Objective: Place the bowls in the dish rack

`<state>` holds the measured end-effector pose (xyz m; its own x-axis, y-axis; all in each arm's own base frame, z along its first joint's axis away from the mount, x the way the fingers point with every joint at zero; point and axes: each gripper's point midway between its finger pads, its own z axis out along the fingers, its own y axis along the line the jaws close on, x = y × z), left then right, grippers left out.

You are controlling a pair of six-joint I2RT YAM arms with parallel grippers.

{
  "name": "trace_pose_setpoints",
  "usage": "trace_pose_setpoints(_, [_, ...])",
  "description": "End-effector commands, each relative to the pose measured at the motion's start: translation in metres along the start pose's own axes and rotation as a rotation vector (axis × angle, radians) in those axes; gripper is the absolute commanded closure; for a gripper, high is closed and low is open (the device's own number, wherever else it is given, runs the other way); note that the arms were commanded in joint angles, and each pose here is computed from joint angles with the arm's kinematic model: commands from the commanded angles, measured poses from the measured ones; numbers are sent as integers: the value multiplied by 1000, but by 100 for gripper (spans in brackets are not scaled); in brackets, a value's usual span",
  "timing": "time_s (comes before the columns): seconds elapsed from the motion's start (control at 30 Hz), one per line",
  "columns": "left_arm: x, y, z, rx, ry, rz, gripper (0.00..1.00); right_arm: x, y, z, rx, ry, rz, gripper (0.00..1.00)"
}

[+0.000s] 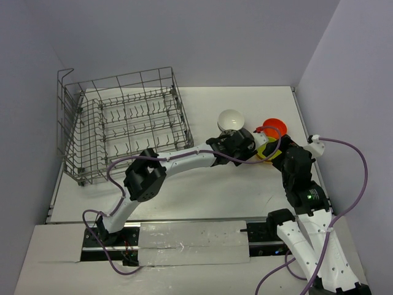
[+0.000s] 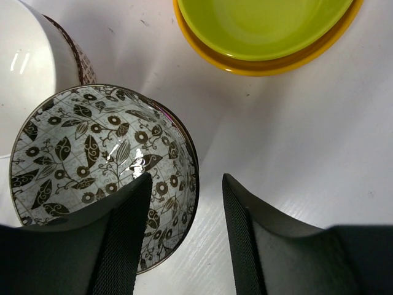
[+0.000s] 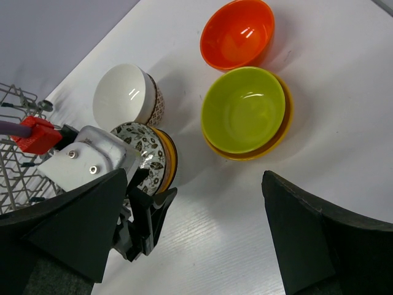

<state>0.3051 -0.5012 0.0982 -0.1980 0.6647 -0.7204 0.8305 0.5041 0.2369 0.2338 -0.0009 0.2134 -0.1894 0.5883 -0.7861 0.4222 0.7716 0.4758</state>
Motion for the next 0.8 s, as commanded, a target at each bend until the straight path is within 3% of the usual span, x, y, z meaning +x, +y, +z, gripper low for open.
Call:
trace_pose_setpoints(0.0, [-16, 2, 0, 8, -35, -31, 45, -2, 0, 2, 0, -14, 12, 2])
trace_pose_setpoints(0.33, [-11, 4, 7, 6, -18, -37, 52, -3, -1, 0, -4, -22, 15, 3])
trace_pose_setpoints(0.57, [-15, 7, 4, 4, -22, -35, 76, -3, -1, 0, -7, -24, 13, 4])
trace_pose_setpoints(0.67, [-19, 8, 0, 2, -28, -39, 82, -4, 1, -1, -15, -26, 17, 4])
trace_pose_setpoints(0.77, [-25, 11, -7, -1, -40, -43, 96, -3, 0, -1, -13, -25, 15, 5])
